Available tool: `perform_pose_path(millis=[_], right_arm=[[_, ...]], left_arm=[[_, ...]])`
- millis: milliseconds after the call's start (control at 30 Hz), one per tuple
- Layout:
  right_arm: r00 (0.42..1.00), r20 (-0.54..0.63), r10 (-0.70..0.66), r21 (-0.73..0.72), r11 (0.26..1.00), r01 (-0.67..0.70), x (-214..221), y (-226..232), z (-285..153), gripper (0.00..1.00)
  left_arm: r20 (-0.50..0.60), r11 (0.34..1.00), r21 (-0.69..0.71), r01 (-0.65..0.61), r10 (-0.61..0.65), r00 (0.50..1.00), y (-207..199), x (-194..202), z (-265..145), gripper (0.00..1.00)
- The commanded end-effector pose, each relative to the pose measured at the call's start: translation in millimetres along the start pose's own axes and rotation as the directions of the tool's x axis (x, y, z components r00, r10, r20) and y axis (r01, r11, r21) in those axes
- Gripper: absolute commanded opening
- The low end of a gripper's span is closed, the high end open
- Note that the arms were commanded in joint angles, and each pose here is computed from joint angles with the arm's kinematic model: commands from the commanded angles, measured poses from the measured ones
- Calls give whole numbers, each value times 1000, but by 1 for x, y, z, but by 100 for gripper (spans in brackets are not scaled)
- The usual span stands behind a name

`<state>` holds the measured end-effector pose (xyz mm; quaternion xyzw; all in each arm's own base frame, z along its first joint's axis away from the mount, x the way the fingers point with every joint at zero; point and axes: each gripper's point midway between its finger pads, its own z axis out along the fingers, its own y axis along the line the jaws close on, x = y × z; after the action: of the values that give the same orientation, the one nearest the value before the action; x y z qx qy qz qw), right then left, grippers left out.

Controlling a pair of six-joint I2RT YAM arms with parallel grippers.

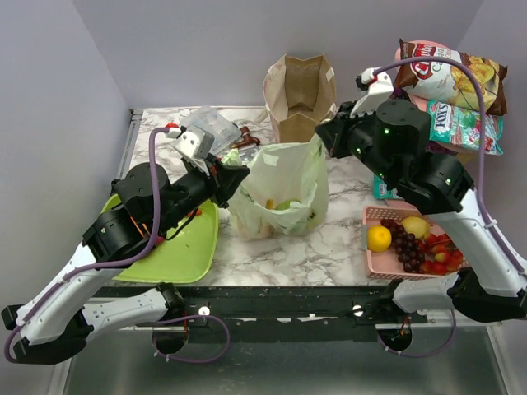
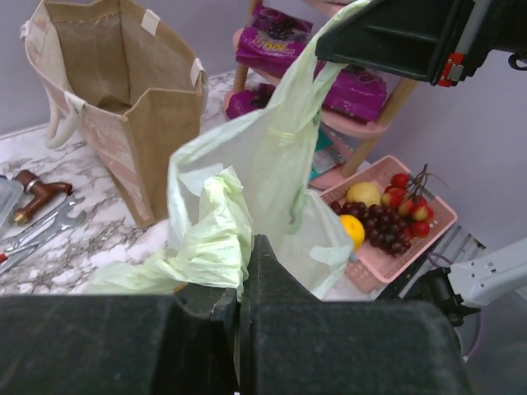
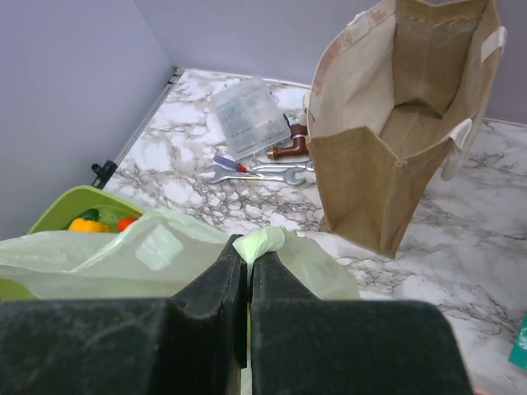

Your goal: Place the food into the grocery bag and tie it

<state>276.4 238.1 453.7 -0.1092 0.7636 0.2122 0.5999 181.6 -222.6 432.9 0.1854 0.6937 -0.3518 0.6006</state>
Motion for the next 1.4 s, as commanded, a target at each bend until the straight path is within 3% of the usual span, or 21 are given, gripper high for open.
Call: perform_pose_path(millis=[0,300,533,833,1067,1133,1233,1367], right_arm=[[1000,1,-1,16,1000,1,-11,-11,-25,1],[967,-251,-43,-283,959,-31,44,41,-37,1],[900,-433,-56,-280,957,-75,67,49,-39,1],[898,-438,-32,-368,918,-147,63,70,-46,1],[883,-469,-24,-497,833,-242,80,96,-53,1],[876,-481,-33,-530,807,-260,87,102,-54,1],[873,-484,-58,-587,762,-274,93,111,-59,1],[884,-461,-77,-647,711,-276,92,119,-64,1]], left_arm=[[17,995,95,-1,-1,1000,-19,-16,1,0],[-119,983,175,62,-41,992,-30,34,9,0],[-81,982,186,33,-18,997,-32,17,5,0],[-49,980,199,-23,34,998,-38,-8,13,0],[-119,961,276,32,1,993,-49,21,18,0],[-152,951,303,53,-6,988,-53,34,15,9],[-189,946,316,74,-14,982,-53,49,8,31],[-213,949,305,85,-19,977,-48,58,-7,53]])
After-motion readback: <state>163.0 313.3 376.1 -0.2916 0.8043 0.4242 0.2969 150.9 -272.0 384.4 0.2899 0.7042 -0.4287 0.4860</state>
